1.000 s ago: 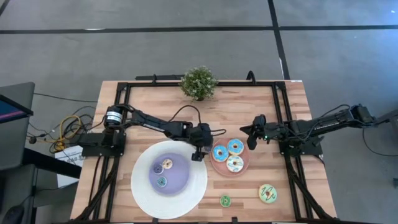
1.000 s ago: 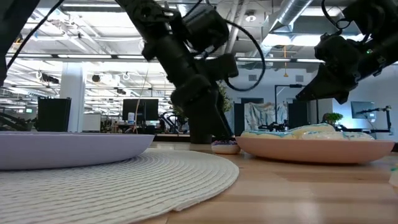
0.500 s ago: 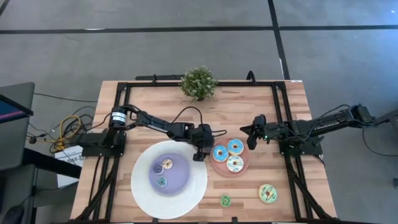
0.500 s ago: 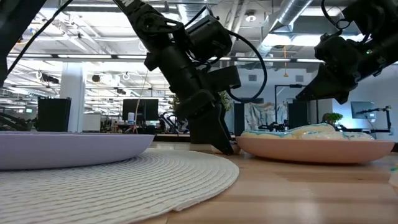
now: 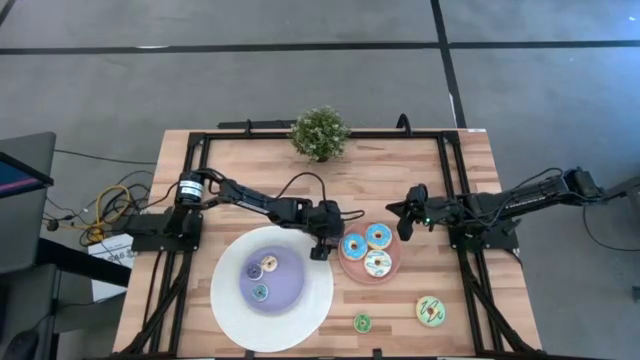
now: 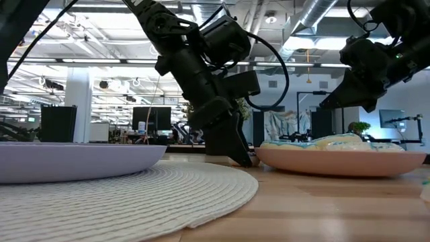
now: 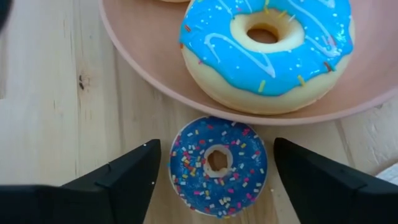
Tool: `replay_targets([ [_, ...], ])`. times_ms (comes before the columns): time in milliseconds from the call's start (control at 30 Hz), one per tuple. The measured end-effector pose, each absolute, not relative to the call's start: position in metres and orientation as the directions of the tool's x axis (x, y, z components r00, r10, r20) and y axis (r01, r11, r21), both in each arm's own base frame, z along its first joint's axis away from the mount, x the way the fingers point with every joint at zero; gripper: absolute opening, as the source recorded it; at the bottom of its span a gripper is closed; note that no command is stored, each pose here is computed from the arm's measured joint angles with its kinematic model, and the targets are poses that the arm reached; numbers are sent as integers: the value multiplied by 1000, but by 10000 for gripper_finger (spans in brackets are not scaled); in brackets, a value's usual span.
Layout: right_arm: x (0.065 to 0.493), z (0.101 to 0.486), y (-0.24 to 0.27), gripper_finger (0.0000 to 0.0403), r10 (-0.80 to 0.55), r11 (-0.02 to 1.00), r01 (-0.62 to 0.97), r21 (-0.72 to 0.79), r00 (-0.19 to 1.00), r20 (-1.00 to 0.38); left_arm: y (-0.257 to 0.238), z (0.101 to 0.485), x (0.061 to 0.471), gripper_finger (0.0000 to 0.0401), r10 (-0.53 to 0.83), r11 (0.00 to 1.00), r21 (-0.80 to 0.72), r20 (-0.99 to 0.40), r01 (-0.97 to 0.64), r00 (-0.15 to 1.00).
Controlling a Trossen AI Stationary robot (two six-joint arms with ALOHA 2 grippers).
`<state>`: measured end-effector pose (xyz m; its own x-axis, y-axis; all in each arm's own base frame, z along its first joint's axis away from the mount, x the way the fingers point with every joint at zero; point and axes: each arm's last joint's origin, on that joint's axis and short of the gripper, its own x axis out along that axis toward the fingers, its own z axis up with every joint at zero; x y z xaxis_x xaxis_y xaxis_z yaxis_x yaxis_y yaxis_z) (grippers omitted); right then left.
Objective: Pick & Place donuts
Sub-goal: Put the small violet donut on the violet plate
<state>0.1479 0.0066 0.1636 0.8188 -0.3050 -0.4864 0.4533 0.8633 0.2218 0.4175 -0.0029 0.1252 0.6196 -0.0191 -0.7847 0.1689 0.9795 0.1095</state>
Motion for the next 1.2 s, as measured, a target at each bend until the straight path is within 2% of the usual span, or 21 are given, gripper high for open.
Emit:
replay_targets([
  [500,148,164,7,0,-305,863,453,222,819,-486,-3,125,417,251,-16,979,113,-787,171,616],
  [600,148,164,7,0,-305,863,453,222,819,-486,-2,128,418,250,6,977,133,-797,166,603],
  [800,148,164,7,0,-305,864,453,220,819,-486,2,150,424,250,94,975,183,-857,127,507],
  [1200,148,164,7,0,-306,866,451,215,818,-487,1,163,426,250,49,988,113,-873,104,485],
])
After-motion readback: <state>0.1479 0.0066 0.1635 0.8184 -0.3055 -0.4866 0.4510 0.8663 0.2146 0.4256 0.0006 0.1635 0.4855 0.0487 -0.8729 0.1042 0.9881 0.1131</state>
